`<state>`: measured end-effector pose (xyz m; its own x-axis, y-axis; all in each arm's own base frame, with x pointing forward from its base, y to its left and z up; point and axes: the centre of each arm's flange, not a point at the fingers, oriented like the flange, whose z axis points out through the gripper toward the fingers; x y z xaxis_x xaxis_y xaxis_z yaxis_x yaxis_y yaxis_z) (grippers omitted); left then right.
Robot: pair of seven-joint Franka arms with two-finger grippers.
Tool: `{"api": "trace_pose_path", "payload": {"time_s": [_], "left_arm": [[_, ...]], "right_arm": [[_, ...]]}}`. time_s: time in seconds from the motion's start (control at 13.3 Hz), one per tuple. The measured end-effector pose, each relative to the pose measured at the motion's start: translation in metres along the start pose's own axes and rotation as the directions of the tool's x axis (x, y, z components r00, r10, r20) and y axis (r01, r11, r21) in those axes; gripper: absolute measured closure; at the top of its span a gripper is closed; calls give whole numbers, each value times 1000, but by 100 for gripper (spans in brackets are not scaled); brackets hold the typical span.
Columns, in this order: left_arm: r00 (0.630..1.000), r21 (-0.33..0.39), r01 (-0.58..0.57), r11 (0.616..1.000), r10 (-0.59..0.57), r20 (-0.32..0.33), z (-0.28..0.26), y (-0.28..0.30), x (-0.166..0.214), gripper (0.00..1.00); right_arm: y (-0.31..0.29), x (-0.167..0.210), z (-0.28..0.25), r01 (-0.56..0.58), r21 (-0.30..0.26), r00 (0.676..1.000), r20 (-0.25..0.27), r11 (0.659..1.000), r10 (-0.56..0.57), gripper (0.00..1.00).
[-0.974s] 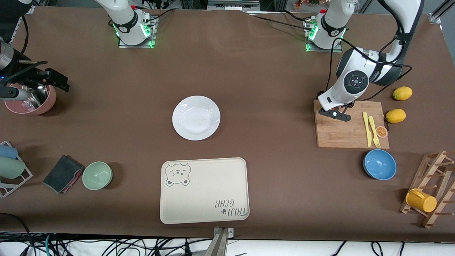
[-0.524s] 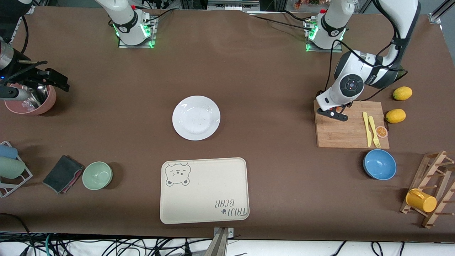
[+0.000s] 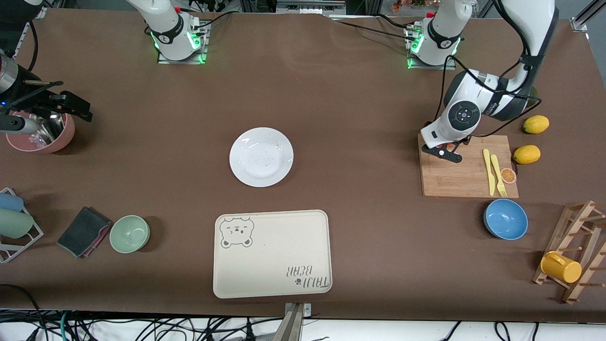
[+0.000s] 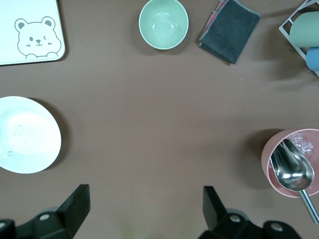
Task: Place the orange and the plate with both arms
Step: 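Lower the left gripper and close it around the orange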
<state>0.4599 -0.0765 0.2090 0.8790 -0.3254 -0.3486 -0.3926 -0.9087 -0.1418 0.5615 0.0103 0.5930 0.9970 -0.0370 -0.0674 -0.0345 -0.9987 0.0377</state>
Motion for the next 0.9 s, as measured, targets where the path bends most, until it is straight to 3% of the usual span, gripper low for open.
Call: {"api": "trace_pose_path", "payload": {"time_s": [0.3,0.45,0.67,0.9], "left_arm": [[1000,-22,9,1000,-9,-17,22,5,-1,6],[1000,-21,11,1000,-11,-19,22,4,-1,22],[1000,-17,15,1000,-16,-24,15,1,0,22],[997,14,33,999,-32,-69,-37,-10,15,22]], "right_arm": [[0,0,0,0,0,1000,0,1000,0,0],[0,0,0,0,0,1000,0,1000,0,0],[0,0,0,0,0,1000,1,1000,0,0],[0,0,0,-1,0,1000,1,1000,1,0]]}}
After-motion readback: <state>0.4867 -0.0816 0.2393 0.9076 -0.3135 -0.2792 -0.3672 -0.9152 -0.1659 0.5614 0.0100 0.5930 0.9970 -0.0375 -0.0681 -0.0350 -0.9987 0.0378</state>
